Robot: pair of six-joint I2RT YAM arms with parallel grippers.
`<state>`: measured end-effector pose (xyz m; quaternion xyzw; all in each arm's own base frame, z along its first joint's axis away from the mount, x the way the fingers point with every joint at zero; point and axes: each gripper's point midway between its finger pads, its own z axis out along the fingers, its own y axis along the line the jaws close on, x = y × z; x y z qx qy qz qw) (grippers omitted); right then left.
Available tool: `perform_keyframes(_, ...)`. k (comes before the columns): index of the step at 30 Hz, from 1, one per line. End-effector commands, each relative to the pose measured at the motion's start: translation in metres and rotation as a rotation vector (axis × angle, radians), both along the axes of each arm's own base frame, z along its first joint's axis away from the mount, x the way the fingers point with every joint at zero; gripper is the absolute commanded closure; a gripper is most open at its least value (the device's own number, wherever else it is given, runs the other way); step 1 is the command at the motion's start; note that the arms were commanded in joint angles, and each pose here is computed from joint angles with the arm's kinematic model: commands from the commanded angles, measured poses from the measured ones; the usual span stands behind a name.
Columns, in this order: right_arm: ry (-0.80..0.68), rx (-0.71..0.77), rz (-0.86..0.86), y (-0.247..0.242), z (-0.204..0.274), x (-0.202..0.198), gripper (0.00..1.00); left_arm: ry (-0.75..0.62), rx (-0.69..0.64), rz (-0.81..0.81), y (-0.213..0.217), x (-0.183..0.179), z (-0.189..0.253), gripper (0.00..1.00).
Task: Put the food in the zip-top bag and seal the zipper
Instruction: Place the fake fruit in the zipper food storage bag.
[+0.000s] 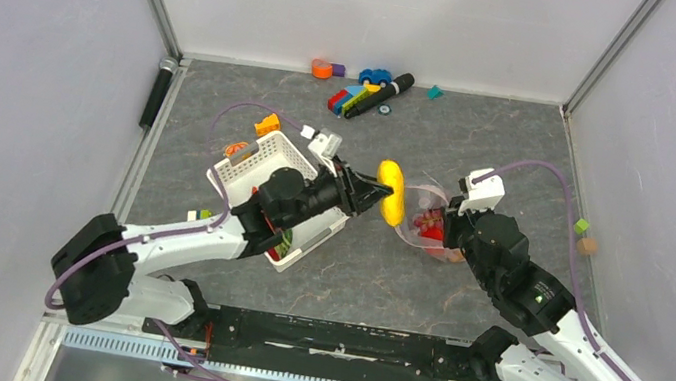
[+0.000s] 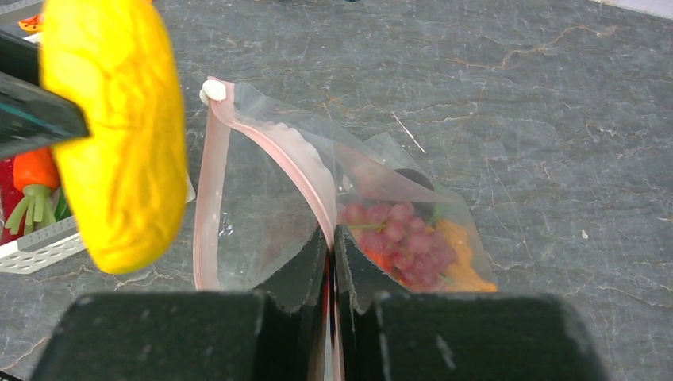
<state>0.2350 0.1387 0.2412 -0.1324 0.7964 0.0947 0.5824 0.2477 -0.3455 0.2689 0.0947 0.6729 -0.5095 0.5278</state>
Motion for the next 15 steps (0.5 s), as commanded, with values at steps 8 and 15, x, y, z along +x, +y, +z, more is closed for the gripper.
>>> perform_keyframes(8, -0.029, 0.04, 0.02, 0.004, 0.01, -0.001, 0.9, -0.101, 0.004, -0.004, -0.048, 0.005, 0.017, 0.98)
perform_keyframes(15, -0.031, 0.04, 0.019, 0.003, 0.01, -0.002, 0.89, -0.079, 0.053, 0.004, -0.063, 0.006, -0.001, 0.93)
